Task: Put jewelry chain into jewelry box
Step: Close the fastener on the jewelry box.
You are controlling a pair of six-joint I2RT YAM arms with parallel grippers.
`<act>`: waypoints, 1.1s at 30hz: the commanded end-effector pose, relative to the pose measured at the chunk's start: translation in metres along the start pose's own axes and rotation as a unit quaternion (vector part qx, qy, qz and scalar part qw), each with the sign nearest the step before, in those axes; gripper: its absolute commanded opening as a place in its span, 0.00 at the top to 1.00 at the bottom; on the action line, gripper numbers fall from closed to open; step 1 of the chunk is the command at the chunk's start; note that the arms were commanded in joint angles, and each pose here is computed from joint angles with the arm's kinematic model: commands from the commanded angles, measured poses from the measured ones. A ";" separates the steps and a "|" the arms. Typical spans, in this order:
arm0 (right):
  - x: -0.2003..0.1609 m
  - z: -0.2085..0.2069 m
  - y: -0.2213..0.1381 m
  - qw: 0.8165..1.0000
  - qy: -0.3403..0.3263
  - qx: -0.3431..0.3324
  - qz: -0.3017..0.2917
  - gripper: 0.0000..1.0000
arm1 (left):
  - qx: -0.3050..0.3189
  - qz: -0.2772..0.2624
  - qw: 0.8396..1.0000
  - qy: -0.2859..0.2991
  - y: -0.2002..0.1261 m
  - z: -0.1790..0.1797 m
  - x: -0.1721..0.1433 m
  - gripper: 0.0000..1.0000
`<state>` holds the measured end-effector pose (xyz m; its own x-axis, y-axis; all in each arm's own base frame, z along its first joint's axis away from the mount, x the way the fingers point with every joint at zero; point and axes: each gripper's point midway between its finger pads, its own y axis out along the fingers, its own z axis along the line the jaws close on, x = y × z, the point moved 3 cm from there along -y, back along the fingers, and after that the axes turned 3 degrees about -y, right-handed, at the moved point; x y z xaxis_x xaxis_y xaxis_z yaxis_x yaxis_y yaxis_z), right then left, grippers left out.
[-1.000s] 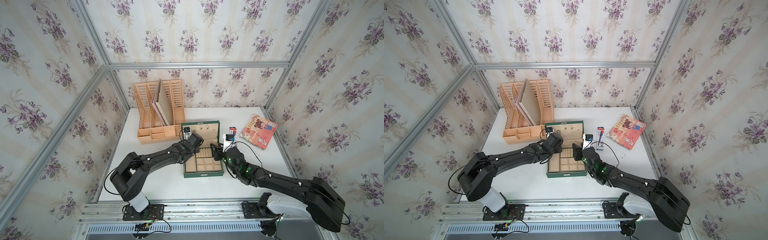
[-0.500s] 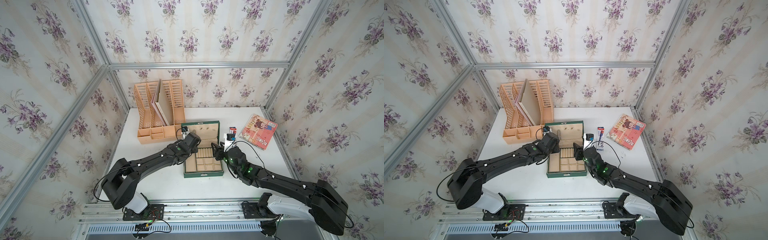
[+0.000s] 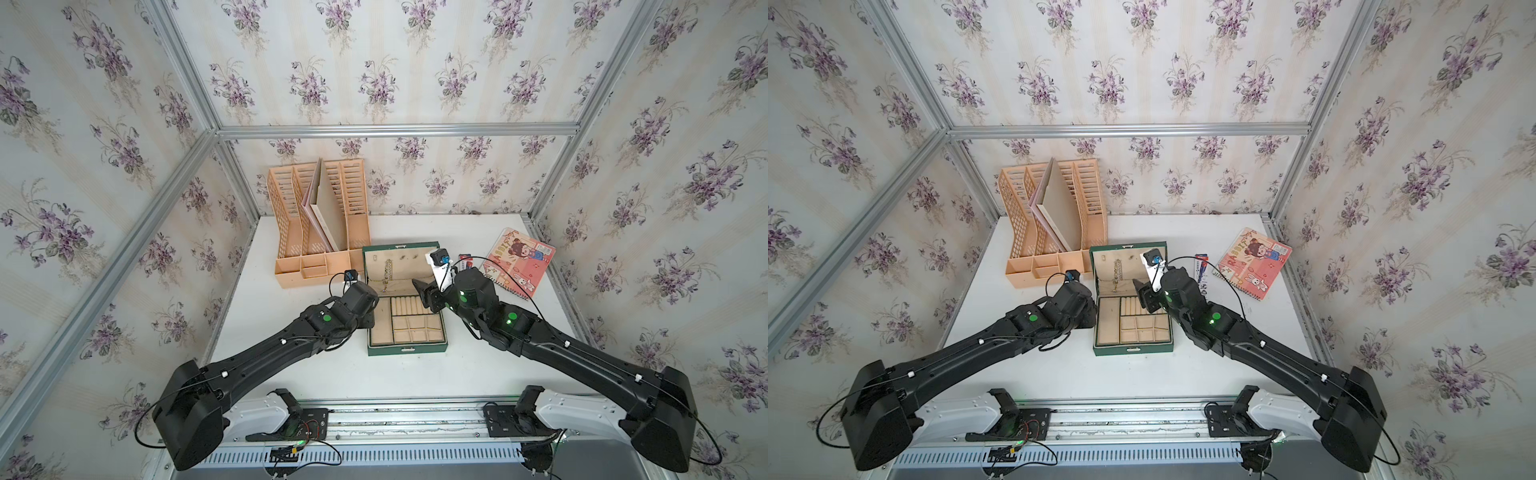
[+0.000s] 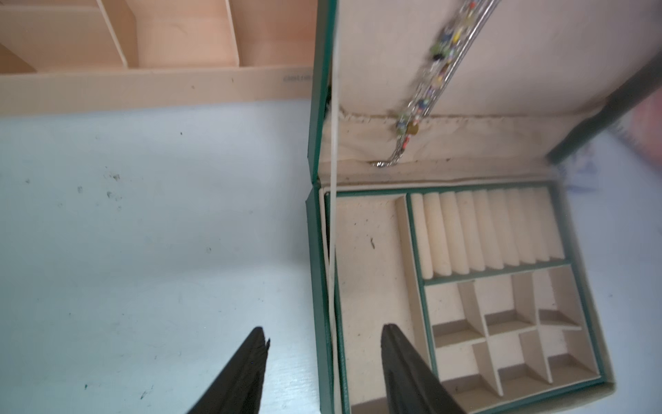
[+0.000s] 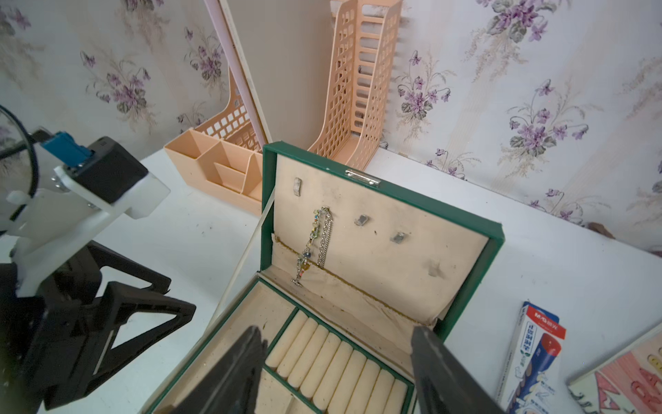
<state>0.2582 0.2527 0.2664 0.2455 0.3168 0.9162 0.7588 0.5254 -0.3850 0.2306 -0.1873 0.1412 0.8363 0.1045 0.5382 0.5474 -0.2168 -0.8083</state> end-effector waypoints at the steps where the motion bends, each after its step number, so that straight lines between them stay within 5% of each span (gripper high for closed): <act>1: 0.003 0.003 0.002 0.994 -0.105 0.012 0.019 0.30 | -0.011 0.038 0.999 0.004 0.009 0.004 -0.018 0.45; 7: 0.027 -0.013 0.022 0.956 -0.292 -0.032 -0.014 0.30 | -0.040 0.057 0.998 0.002 0.021 0.001 -0.031 0.46; 12: 0.034 -0.030 0.047 0.932 -0.361 -0.004 -0.039 0.25 | -0.036 0.068 0.997 0.010 0.032 0.002 -0.036 0.45; 20: 0.019 -0.027 0.096 0.903 -0.424 0.067 0.026 0.22 | -0.010 0.097 0.995 0.009 0.049 0.006 -0.045 0.48; 33: 0.008 -0.015 0.129 0.883 -0.459 0.093 0.027 0.16 | 0.008 0.112 0.994 0.013 0.052 0.010 -0.047 0.67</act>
<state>0.3655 0.3059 0.2219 -0.3429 0.8182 0.4615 0.6297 0.5648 -0.5334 0.2208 -0.2025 0.0749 0.9344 0.0384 0.3542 0.3513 -0.2658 -0.8978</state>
